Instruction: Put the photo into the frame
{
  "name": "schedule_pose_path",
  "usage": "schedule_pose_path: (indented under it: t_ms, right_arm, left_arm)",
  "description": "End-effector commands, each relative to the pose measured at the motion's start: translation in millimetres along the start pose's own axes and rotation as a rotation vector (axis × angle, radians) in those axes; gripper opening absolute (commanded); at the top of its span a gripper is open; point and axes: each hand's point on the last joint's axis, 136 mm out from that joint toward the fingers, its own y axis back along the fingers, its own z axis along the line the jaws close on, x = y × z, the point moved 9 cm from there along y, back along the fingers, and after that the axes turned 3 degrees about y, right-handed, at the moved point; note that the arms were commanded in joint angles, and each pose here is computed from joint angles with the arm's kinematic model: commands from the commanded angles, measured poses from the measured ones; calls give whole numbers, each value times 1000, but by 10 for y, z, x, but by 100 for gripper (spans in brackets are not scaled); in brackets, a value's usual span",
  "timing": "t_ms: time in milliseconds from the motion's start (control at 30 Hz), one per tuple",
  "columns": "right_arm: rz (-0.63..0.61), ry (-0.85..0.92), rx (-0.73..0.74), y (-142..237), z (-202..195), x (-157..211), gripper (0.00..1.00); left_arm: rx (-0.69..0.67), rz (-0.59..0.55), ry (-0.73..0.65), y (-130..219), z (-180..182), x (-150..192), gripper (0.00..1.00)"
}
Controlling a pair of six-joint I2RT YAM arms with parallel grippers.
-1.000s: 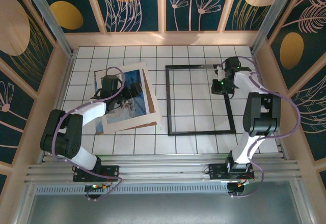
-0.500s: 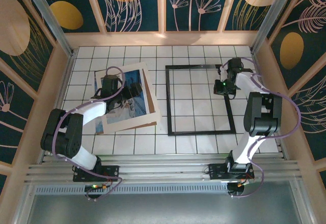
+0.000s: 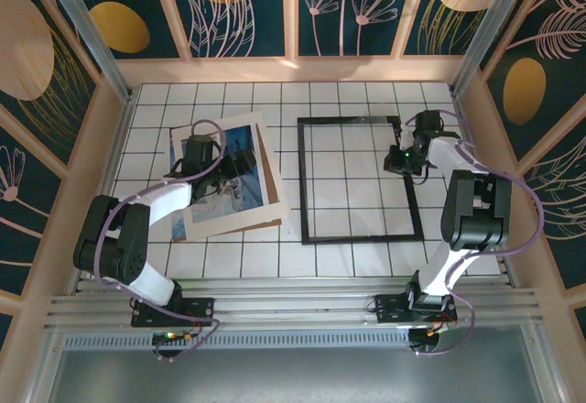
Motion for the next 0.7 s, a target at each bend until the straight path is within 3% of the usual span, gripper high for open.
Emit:
schedule_pose_path:
  t_ms: [0,433,667]
  right_arm:
    - [-33,-32,-53,53,20,16,0]
    - [-57,-44,-132,55,52,37,0]
    - [-105,-33,-155,259,118,-15,0]
  left_arm:
    - [14,1,-16,-21,-49,-25,91]
    - [15,1,-18,-18,-62,-16,91]
    - [14,2,-19,-20,-65,-13,91]
